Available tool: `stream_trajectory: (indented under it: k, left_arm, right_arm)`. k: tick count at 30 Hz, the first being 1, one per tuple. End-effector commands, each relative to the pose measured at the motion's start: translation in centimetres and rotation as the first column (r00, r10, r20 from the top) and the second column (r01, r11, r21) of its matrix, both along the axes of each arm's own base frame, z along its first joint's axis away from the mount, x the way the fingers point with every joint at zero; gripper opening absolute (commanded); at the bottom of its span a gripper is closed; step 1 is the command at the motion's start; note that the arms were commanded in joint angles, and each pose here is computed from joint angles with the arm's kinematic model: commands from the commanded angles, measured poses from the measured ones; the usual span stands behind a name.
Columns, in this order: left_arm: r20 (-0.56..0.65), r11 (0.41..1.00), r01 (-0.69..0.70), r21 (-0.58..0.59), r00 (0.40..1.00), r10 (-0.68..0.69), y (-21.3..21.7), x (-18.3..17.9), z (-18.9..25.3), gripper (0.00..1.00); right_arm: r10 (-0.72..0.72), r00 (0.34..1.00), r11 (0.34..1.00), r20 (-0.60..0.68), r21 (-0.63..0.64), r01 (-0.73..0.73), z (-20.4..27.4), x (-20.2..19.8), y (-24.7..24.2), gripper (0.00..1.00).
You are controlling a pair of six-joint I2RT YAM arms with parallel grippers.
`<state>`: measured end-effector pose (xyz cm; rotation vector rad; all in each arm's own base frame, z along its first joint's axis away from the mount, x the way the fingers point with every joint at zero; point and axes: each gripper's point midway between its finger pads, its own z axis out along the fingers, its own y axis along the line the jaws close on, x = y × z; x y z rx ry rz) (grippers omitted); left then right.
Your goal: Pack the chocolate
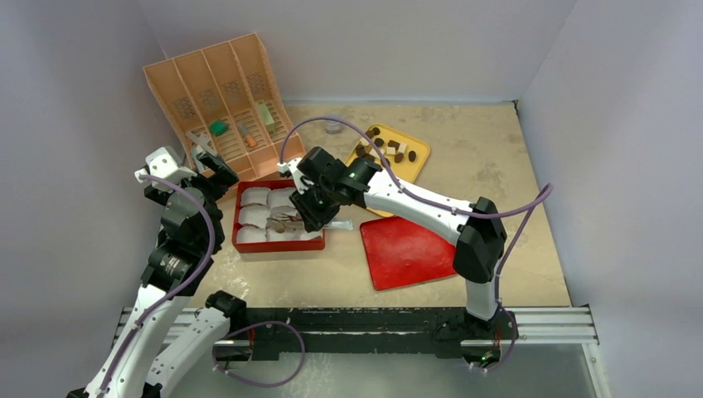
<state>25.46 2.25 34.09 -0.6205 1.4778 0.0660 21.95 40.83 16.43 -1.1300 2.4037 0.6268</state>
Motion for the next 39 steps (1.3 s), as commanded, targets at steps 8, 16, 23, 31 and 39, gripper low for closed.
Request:
stream_trajectory:
  k: [8,16,23,31,39]
  left_arm:
    - [0.032,1.000,0.000,-0.021,0.999,0.001,-0.1,0.0,0.6,0.89]
    - [0.030,1.000,0.003,-0.021,1.000,-0.003,-0.1,0.1,0.6,0.89]
    - [0.026,1.000,0.007,-0.019,1.000,-0.007,-0.3,0.3,0.6,0.89]
    - [0.023,1.000,0.018,-0.015,1.000,-0.017,-0.5,0.4,0.5,0.89]
    - [0.016,0.998,0.060,-0.010,0.998,-0.060,-1.3,1.0,0.2,0.89]
  right_arm:
    - [0.038,0.999,0.998,0.005,0.053,-0.038,1.8,-0.2,1.2,0.38]
    - [0.032,0.999,0.998,0.013,0.051,-0.032,2.1,0.0,1.3,0.42]
    - [0.014,0.999,0.999,0.038,0.047,-0.016,2.8,0.4,1.0,0.42]
    - [-0.051,0.993,0.998,0.104,0.049,0.046,5.1,1.2,-0.6,0.40]
    - [-0.179,0.957,0.984,0.229,0.028,0.177,6.9,4.1,-3.8,0.39]
